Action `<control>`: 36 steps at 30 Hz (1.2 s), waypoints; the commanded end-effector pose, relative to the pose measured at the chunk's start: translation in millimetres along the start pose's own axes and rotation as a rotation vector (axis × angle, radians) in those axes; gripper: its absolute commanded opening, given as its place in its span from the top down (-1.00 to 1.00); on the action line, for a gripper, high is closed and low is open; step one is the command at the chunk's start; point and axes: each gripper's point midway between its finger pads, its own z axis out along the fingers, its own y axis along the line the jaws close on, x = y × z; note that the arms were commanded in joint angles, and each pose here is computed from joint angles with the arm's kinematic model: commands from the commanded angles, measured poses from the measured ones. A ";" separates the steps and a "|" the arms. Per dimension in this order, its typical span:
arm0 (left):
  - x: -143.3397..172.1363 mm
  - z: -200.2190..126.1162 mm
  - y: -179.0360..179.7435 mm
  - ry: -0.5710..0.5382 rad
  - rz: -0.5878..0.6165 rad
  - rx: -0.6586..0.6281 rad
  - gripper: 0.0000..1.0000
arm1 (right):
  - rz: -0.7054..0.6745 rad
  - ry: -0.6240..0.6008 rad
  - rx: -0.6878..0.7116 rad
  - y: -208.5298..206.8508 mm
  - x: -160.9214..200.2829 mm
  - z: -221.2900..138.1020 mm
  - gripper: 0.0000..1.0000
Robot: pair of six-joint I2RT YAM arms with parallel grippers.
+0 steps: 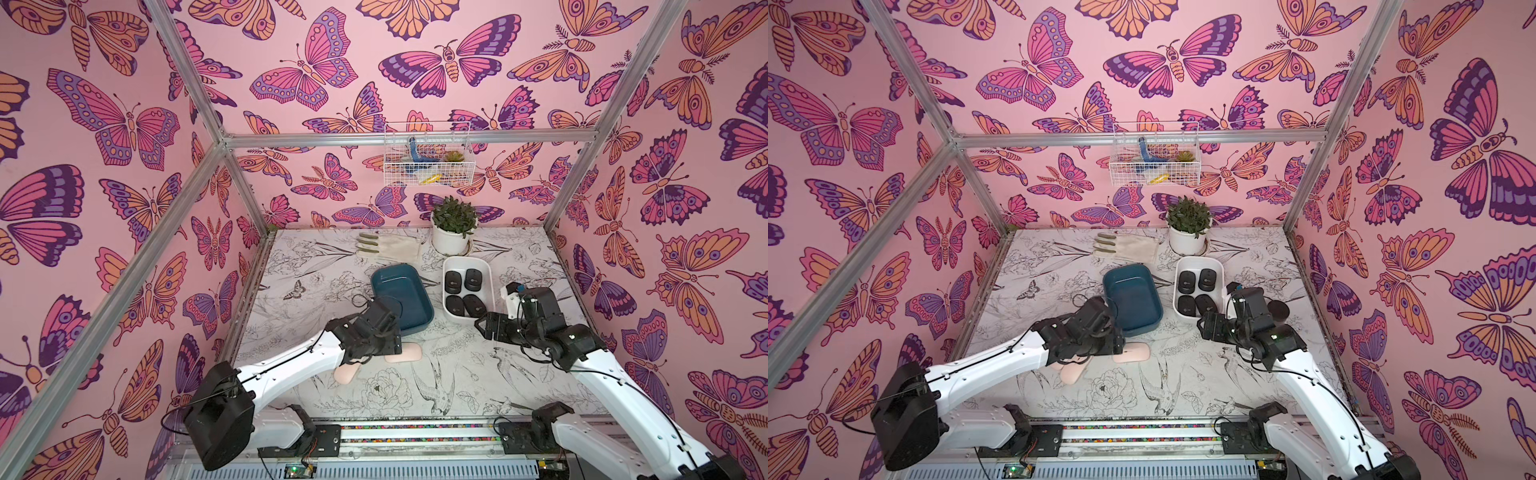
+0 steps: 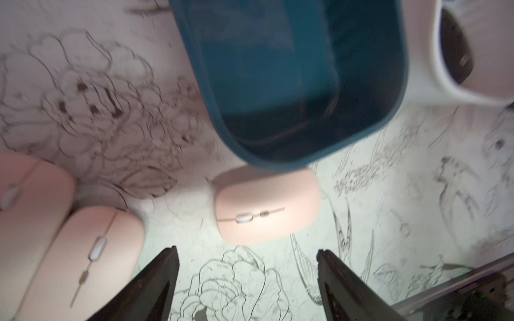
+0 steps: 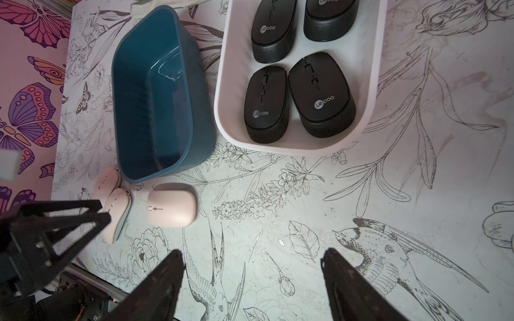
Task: Place the mice by color into the storage box
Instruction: Pick up the mouse from the center of the board.
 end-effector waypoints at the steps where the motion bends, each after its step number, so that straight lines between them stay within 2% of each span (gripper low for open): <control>1: 34.2 4.4 0.8 0.063 -0.009 -0.048 -0.66 | -0.006 0.010 -0.011 2.2 3.3 -4.1 -0.63; 4: 48.0 8.8 -20.1 0.078 0.012 -0.041 -0.62 | -0.004 0.006 -0.018 3.4 1.9 -4.1 -0.63; 6: 45.9 10.7 -38.3 0.060 0.007 -0.015 -0.49 | -0.004 0.009 -0.021 3.6 3.4 -3.8 -0.62; 7: 42.5 11.6 -45.2 0.051 0.000 -0.006 -0.33 | -0.003 0.010 -0.020 3.0 4.1 -3.8 -0.62; 9: 30.6 14.2 -59.0 0.025 -0.015 -0.002 0.23 | -0.001 0.009 -0.020 2.8 5.3 -5.2 -0.62; 12: 8.4 22.4 -77.1 -0.024 -0.042 0.002 0.95 | -0.002 -0.006 -0.016 1.7 5.2 -9.8 -0.61; 13: 2.5 28.2 -79.5 -0.029 -0.058 -0.006 1.00 | -0.003 -0.010 -0.015 1.5 5.2 -11.1 -0.62; 19: -29.6 66.6 -93.5 -0.052 -0.078 -0.063 1.00 | -0.009 -0.042 -0.013 1.1 3.6 -20.0 -0.61; 23: -34.8 89.7 -82.2 -0.040 -0.098 -0.123 1.00 | -0.018 -0.049 -0.007 0.3 4.2 -24.4 -0.62; 30: -51.5 102.1 -69.9 -0.100 -0.082 -0.189 1.00 | -0.023 -0.057 -0.016 0.4 5.7 -25.0 -0.62; 36: -34.0 112.6 -53.5 -0.046 -0.089 -0.222 1.00 | -0.039 -0.059 0.007 -3.3 6.4 -28.4 -0.62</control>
